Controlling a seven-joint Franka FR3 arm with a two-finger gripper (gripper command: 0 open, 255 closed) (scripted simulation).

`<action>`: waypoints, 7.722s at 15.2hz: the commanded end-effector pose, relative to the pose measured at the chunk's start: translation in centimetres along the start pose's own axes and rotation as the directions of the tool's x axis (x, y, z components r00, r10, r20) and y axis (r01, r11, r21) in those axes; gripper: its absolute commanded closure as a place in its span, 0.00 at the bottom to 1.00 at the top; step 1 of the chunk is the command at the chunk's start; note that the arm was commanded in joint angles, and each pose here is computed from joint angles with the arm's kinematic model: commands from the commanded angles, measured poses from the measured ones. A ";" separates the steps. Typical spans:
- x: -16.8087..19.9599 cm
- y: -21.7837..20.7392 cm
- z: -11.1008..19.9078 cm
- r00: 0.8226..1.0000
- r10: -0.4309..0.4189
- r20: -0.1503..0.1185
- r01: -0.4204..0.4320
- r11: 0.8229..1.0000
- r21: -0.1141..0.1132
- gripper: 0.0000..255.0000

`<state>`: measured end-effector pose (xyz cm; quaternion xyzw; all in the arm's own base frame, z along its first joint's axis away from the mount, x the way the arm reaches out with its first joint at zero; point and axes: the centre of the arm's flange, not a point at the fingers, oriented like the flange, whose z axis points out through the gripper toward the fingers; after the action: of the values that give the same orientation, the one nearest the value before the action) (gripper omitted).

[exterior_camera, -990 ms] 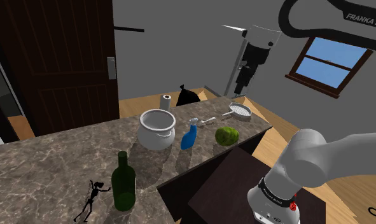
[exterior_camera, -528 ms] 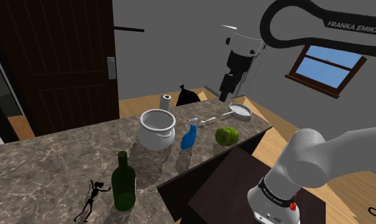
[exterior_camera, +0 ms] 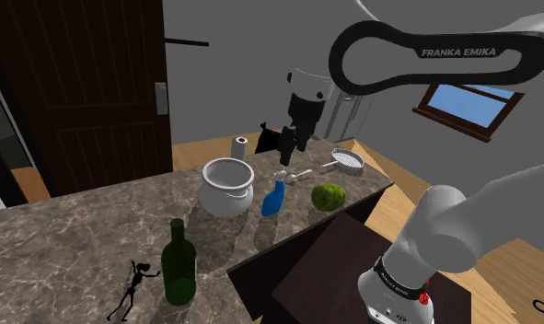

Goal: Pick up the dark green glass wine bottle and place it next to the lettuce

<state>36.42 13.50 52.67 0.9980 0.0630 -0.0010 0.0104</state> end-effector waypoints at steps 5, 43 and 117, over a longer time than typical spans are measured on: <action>4.3 -5.6 3.7 1.000 -0.011 0.008 0.011 1.000 0.016 0.00; 16.1 -23.6 17.9 0.998 -0.046 0.031 0.044 0.997 0.063 1.00; 11.2 12.1 -12.8 0.998 -0.046 0.031 0.044 0.997 0.063 1.00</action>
<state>49.18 4.45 65.24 0.9960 0.0848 -0.0195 -0.0195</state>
